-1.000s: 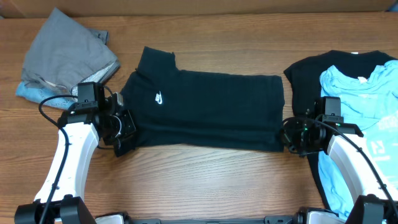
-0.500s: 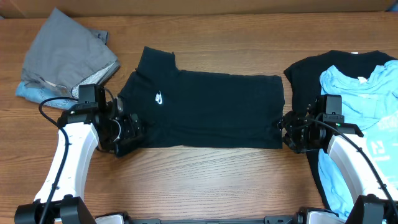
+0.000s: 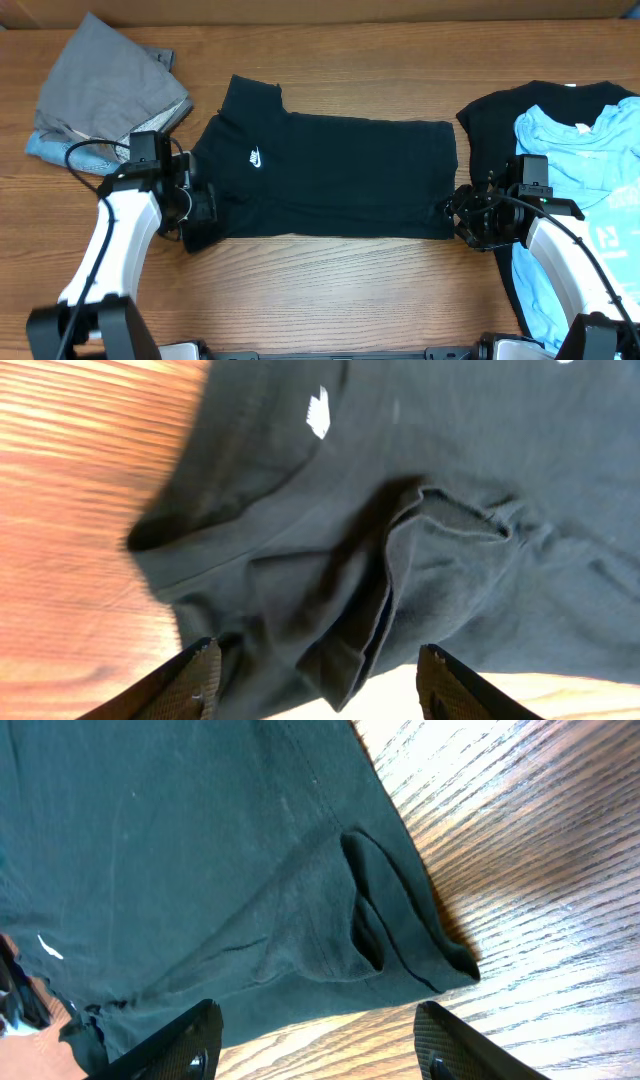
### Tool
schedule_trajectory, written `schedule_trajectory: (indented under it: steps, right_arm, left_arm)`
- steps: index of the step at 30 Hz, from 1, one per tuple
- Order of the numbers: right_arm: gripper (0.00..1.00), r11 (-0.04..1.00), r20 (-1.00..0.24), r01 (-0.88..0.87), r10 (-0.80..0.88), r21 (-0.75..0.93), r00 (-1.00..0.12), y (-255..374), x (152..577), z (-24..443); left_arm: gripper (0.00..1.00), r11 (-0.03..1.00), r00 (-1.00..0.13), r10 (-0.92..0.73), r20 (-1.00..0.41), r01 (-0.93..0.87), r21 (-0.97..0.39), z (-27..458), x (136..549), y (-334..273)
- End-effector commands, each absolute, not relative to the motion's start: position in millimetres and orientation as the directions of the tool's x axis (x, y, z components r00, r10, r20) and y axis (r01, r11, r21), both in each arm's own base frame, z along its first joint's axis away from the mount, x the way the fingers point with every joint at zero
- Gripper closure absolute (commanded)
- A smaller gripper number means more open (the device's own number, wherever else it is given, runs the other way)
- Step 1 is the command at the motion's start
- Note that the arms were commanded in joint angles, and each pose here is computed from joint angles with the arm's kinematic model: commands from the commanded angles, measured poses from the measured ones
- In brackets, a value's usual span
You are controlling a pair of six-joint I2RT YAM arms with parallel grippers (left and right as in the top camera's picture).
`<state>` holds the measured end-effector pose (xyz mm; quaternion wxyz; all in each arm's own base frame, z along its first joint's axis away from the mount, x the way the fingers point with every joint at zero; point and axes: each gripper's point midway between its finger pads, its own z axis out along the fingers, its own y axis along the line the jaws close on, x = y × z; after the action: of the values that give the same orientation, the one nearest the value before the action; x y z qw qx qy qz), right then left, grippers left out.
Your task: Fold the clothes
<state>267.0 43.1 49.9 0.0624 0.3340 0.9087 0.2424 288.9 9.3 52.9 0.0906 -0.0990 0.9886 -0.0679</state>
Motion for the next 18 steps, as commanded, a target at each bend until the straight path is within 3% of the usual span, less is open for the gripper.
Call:
schedule_trajectory:
  steps: [1, 5, 8, 13, 15, 18]
  right_arm:
    - [0.35, 0.669, 0.011, 0.545, 0.626, 0.505, -0.780, 43.4, 275.2, 60.3]
    - [0.35, 0.669, 0.011, 0.545, 0.626, 0.505, -0.780, 43.4, 275.2, 60.3]
    - [0.35, 0.669, 0.011, 0.545, 0.626, 0.505, -0.780, 43.4, 275.2, 60.3]
    - [0.35, 0.669, 0.010, 0.544, 0.626, 0.506, -0.780, 43.4, 275.6, 60.4]
    - [0.35, 0.669, 0.009, 0.544, 0.626, 0.506, -0.779, 43.4, 275.8, 60.5]
    - [0.35, 0.671, 0.007, 0.545, 0.628, 0.503, -0.779, 42.6, 275.8, 60.2]
  left_arm:
    - [0.37, 0.982, -0.989, -0.100, -0.111, -0.080, -0.172, 34.8, 283.3, -4.5]
    - [0.50, 0.983, -0.993, -0.090, -0.076, -0.076, -0.168, 26.2, 280.0, -7.0]
    - [0.69, 0.984, -0.993, -0.087, -0.073, -0.075, -0.162, 26.3, 279.0, -6.1]
    - [0.91, 0.986, -0.993, -0.088, -0.084, -0.075, -0.149, 29.8, 283.2, -3.5]
    - [0.96, 0.987, -0.991, -0.088, -0.103, -0.072, -0.146, 35.6, 290.0, -2.5]
    - [0.96, 0.987, -0.983, -0.087, -0.161, -0.064, -0.146, 51.2, 309.5, -1.0]
